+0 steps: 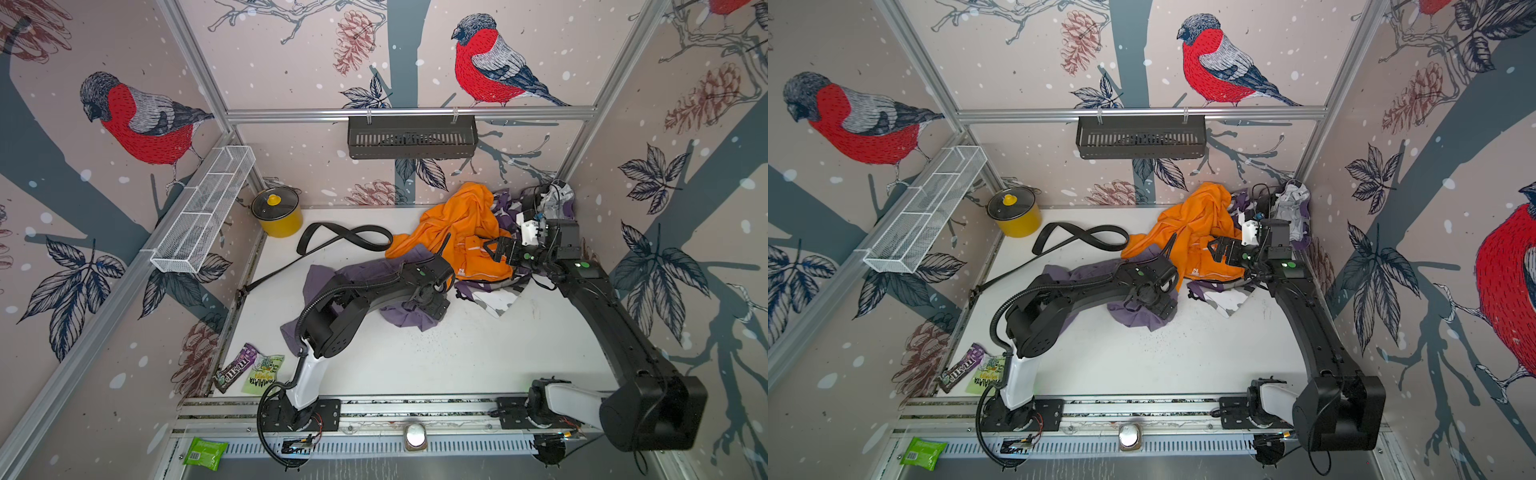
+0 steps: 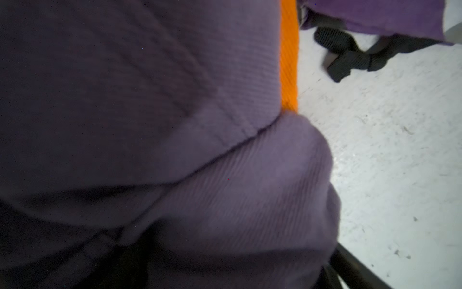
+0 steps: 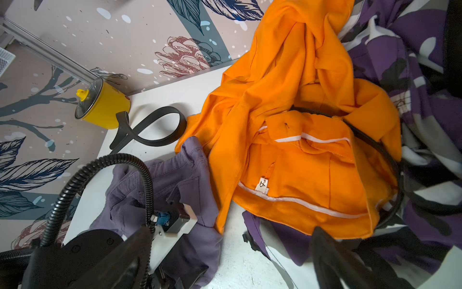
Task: Remove the belt from the trousers
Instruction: Adjust the trousers at the center of the board.
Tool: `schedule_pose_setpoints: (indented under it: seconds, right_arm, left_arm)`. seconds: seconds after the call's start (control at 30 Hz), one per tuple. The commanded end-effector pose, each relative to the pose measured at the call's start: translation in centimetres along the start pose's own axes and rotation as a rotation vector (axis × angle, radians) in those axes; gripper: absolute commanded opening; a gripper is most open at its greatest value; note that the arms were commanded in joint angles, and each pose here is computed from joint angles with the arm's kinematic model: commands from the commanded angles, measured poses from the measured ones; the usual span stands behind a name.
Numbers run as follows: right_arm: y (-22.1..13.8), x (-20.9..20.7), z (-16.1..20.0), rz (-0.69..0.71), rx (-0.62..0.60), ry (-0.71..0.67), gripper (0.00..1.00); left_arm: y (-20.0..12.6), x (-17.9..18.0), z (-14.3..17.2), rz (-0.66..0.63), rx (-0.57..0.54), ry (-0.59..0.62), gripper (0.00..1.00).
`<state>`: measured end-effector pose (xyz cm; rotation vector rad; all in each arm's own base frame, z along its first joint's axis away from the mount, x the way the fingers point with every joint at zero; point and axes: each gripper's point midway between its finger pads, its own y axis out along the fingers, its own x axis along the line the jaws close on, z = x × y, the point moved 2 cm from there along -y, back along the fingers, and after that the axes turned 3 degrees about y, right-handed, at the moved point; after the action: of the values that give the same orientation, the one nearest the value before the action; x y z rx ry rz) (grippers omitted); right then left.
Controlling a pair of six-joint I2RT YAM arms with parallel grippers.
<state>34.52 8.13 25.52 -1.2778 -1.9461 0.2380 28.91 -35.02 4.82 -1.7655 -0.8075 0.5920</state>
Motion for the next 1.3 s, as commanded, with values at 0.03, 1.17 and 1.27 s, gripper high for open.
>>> schedule_pose_setpoints:
  seconds: [0.03,1.17,1.27]
  right_arm:
    - [-0.2,0.5,-1.0,-0.027,-0.040,-0.022,0.99]
    - [1.3,3.3,-1.7,-0.140,-0.072,-0.044,1.00]
    - [1.6,3.3,-1.2,-0.143,-0.059,-0.040,1.00]
  left_arm:
    - [-2.2,1.7,2.3,-0.099,0.069,-0.044,0.54]
    - [-26.0,36.9,-5.8,-0.649,-0.638,-0.640,0.08]
    - [-22.0,39.7,-5.5,-0.652,-0.576,-0.662,0.18]
